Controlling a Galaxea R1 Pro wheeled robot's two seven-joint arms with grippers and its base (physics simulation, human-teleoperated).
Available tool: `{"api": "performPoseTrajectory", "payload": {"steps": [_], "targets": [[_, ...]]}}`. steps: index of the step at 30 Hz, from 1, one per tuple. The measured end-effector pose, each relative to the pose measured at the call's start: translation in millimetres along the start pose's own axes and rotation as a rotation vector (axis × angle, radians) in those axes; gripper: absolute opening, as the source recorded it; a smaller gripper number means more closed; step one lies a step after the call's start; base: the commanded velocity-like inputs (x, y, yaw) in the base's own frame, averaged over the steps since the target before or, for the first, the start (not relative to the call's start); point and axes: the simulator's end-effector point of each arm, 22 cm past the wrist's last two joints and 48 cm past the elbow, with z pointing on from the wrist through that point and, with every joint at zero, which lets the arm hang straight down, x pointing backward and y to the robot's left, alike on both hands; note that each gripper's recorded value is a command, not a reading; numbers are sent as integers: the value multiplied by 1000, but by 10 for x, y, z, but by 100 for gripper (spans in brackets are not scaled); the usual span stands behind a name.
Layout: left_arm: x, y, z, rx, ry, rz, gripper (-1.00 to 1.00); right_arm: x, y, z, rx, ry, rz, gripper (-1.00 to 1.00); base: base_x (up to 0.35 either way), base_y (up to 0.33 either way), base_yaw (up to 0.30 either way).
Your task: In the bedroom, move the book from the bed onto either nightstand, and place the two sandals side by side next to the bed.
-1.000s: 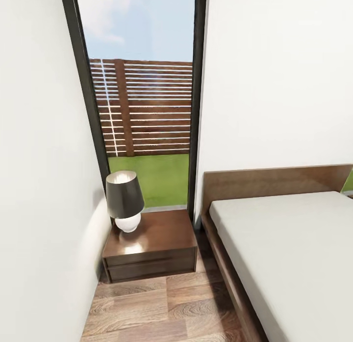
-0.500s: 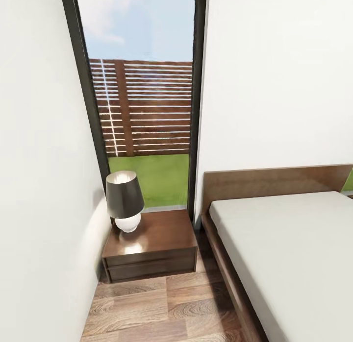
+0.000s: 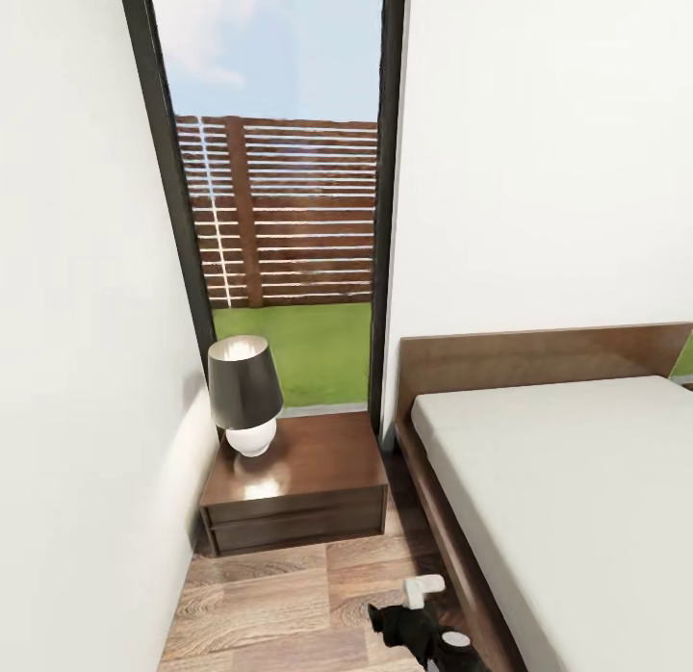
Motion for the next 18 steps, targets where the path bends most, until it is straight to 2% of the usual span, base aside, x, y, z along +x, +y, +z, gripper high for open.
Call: {"api": "performPoseTrajectory", "payload": {"steps": [2,3,6,8,9,11,14,18], "targets": [[3,-4,1,2,2,2,100,-287,214,-142,-42,-2,1,100,0,0,0],[3,-4,1,2,2,2,100,-294,216,-146,-42,-3,1,100,0,0,0],[-2,-14,3,4,4,3,100,-585,470,-484,-92,-7,6,100,0,0,0],[-13,-21,7,6,3,4,100,-790,587,-720,-116,-32,5,100,0,0,0],[-13,-21,7,6,4,4,100,-795,588,-724,-116,-33,4,100,0,0,0],[-43,-31,17,8,2,4,100,-958,670,-915,-133,-60,1,100,0,0,0],[-121,-56,45,13,3,7,100,-1082,721,-1095,-143,-80,-4,100,0,0,0],[-171,-73,71,18,20,13,100,-1098,642,-1168,-120,-85,-17,100,0,0,0]]}}
